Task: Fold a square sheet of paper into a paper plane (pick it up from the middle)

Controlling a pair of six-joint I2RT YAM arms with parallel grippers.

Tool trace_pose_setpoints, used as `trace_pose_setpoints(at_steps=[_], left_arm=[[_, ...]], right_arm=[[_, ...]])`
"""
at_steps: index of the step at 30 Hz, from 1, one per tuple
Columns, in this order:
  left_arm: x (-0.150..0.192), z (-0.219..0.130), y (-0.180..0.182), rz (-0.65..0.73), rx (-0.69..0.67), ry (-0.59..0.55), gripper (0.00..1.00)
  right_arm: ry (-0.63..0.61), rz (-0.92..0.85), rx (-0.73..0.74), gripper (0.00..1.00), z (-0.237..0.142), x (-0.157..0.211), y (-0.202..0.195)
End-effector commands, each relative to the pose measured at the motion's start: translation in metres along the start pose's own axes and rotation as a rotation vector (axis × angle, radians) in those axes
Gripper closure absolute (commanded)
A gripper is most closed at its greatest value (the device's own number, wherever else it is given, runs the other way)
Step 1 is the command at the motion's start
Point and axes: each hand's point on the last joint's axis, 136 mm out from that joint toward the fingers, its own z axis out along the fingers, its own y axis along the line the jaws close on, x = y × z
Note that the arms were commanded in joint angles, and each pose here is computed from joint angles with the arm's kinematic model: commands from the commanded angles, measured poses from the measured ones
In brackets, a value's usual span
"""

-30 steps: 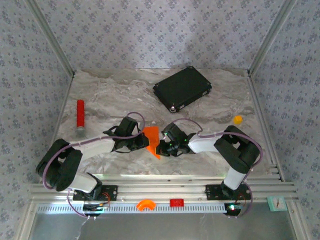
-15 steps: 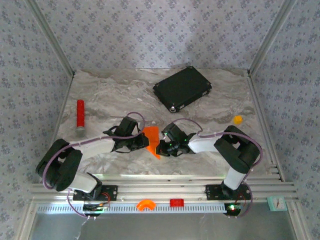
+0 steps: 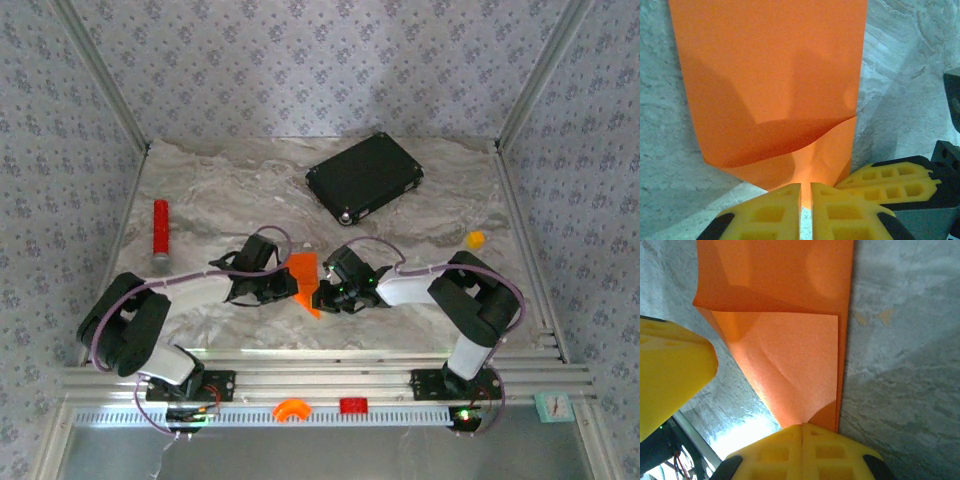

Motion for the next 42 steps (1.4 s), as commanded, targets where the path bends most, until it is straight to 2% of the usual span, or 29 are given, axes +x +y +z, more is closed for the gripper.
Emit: trace_pose_setpoints(at_steps=[1,9,16,20,24,31,38,42], left_arm=[[-0.006,-0.005,-0.009,0.013,0.005,-0.014,0.84],[-0.01,-0.014,-0.027,0.033,0.073,-0.032,0.81],[-0.006,-0.009,-0.043,0.058,0.164,0.008,0.91],[-0.001,0.006,-0.033,0.033,0.151,0.049,0.92],[-0.002,0.017,-0.009,0.004,0.057,0.049,0.94],[-0.001,0.022,0.025,-0.051,-0.009,0.063,0.97],[0.008,0.024,0.028,-0.052,0.003,0.09,0.98],[0.008,0.025,0.027,-0.053,0.006,0.088,0.99]], right_arm=[[0.042,0.031,0.111,0.95,0.001,0.015,-0.028],[0.043,0.031,0.114,0.96,0.0,0.016,-0.028],[0.043,0.032,0.114,0.96,0.0,0.015,-0.027],[0.045,0.03,0.116,0.96,0.001,0.015,-0.027],[0.046,0.029,0.116,0.96,-0.001,0.016,-0.027],[0.039,0.025,0.113,0.99,-0.005,0.015,-0.024],[0.005,-0.051,0.034,0.97,-0.015,-0.003,0.021],[0.022,-0.081,0.041,0.96,-0.003,-0.004,0.031]])
